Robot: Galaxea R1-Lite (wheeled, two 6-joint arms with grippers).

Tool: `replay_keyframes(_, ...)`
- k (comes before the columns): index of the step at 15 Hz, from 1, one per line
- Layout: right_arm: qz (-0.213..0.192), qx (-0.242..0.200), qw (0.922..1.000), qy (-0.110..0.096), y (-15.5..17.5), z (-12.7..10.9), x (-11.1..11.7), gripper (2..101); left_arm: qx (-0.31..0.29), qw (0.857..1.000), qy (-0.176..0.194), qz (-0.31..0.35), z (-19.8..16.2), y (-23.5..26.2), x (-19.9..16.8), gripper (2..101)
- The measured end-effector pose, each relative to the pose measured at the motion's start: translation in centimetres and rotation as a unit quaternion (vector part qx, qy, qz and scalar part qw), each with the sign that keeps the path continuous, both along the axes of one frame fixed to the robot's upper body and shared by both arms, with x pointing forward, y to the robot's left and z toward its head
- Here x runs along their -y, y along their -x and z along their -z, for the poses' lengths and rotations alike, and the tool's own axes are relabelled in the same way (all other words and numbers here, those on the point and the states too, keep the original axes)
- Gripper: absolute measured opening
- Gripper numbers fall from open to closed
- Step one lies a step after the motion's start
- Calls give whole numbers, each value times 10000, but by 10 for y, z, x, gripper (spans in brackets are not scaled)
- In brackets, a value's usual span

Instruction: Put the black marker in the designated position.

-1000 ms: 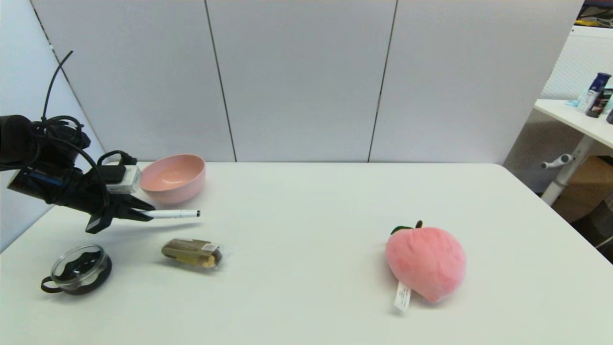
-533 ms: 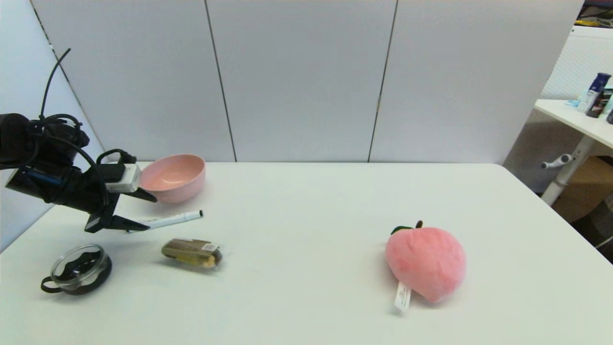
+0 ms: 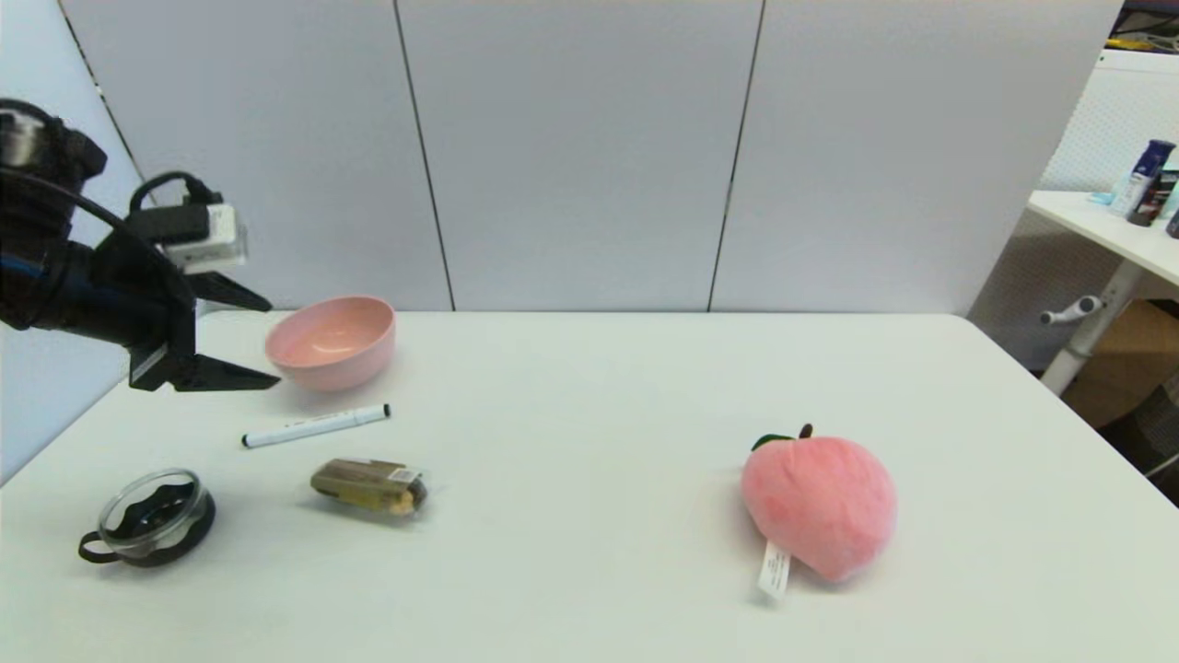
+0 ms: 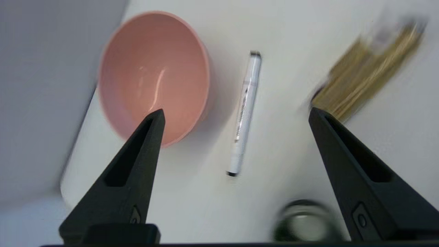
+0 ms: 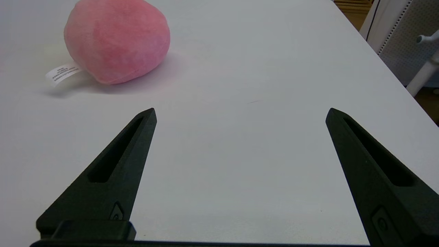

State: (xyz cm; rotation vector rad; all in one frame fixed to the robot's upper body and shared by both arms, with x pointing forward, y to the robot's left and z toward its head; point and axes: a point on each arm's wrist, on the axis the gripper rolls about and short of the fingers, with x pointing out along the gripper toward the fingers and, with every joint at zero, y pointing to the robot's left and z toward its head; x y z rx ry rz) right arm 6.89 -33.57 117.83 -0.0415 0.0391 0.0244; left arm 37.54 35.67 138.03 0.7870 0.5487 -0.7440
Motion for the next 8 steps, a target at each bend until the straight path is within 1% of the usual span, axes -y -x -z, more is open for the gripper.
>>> replay_keyframes(1, -2, -2, 10000, 0, 0, 0, 0, 977, 34, 9979, 249, -601, -15, 11, 15, 867)
replay_keyframes(2, -2, -2, 10000, 1, 0, 0, 0, 977, 106, 9894, 567, -1335, -29, 25, 31, 881)
replay_keyframes(3, 0, 0, 10000, 0, 0, 0, 0, 977, 247, 9737, 883, -2088, -38, 40, 43, 892)
replay_keyframes(4, 0, -2, 10000, 0, 0, 0, 0, 977, 415, 9497, 1182, -2870, -40, 55, 49, 902)
replay_keyframes(5, 0, 2, 10000, 0, 0, 0, 0, 977, 613, 9196, 1481, -3586, -36, 70, 52, 912)
replay_keyframes(6, -2, 0, 10000, 0, 0, 0, 0, 977, 795, 8946, 1732, -4043, -29, 85, 52, 920)
replay_keyframes(7, 0, 0, 10000, -2, 0, 0, 0, 977, 976, 8801, 1944, -4220, -21, 102, 51, 927)
replay_keyframes(8, -4, 0, 10000, 1, 0, 0, 0, 977, 1114, 8816, 2060, -4097, -13, 121, 48, 933)
